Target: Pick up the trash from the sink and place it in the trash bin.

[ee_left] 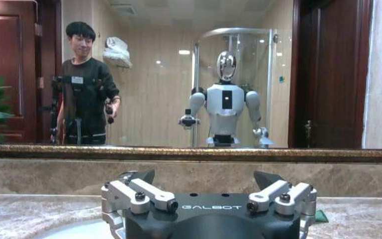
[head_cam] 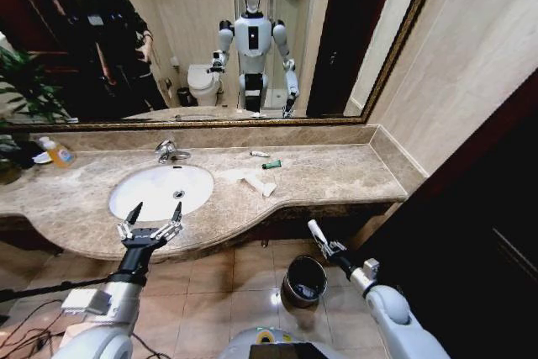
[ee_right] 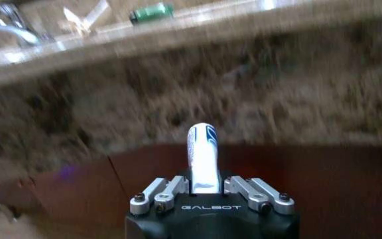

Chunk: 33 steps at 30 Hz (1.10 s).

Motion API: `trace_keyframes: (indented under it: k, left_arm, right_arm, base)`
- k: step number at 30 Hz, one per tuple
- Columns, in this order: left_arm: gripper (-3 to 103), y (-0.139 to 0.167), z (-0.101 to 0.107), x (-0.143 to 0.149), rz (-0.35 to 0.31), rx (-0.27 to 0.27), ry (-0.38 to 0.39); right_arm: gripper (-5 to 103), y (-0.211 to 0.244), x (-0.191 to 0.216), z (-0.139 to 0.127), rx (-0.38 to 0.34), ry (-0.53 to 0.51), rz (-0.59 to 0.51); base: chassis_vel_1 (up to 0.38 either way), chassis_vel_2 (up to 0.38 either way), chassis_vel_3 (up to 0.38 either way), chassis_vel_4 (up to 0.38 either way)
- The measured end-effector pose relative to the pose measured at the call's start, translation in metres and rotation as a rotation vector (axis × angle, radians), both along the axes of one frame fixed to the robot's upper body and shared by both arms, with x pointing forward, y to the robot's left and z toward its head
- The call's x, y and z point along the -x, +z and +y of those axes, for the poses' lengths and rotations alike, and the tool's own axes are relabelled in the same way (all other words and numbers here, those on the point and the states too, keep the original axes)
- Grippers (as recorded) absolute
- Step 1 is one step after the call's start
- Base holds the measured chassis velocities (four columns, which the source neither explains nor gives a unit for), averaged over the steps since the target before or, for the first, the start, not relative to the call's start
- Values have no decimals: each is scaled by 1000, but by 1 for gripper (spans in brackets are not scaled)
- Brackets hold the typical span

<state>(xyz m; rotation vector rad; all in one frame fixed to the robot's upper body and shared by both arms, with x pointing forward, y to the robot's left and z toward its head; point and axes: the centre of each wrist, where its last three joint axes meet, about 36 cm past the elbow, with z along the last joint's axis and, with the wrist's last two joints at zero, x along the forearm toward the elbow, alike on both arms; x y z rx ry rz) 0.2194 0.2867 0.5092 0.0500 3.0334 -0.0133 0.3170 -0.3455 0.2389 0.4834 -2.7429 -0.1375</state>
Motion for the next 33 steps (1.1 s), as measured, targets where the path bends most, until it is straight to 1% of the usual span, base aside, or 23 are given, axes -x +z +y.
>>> trace_keyframes:
  k: [3,8,11,15,23,24,25,26,28,30,33]
  left_arm:
    - [100,0,0,0,0,0,0]
    - [100,0,0,0,0,0,0]
    - [100,0,0,0,0,0,0]
    - [100,0,0,0,0,0,0]
    - [100,0,0,0,0,0,0]
    - [100,0,0,0,0,0,0]
    - [100,0,0,0,0,0,0]
    - [100,0,0,0,0,0,0]
    - [100,0,0,0,0,0,0]
    - [100,0,0,0,0,0,0]
    - [100,0,0,0,0,0,0]
  right_arm:
    - [22,-30,4,-2,19,-39,50]
    - [22,-52,8,-3,40,-78,85]
    - [22,-70,12,2,52,-137,127]
    - [22,-83,15,9,59,-160,153]
    - [22,-98,22,27,86,-183,167]
    - [19,-99,22,30,97,-193,171]
    - [19,-99,22,30,97,-193,171]
    - [22,-100,22,32,108,-210,174]
    - [33,-100,22,38,109,-239,178]
    - [33,-100,22,40,108,-248,180]
    - [48,-98,21,49,107,-280,178]
  base:
    - [0,0,0,0]
    - [0,0,0,0]
    - [0,0,0,0]
    - [0,0,0,0]
    - [0,0,0,0]
    - [0,0,0,0]
    - [0,0,0,0]
    - [0,0,0,0]
    - [0,0,0,0]
    - [0,0,0,0]
    - [0,0,0,0]
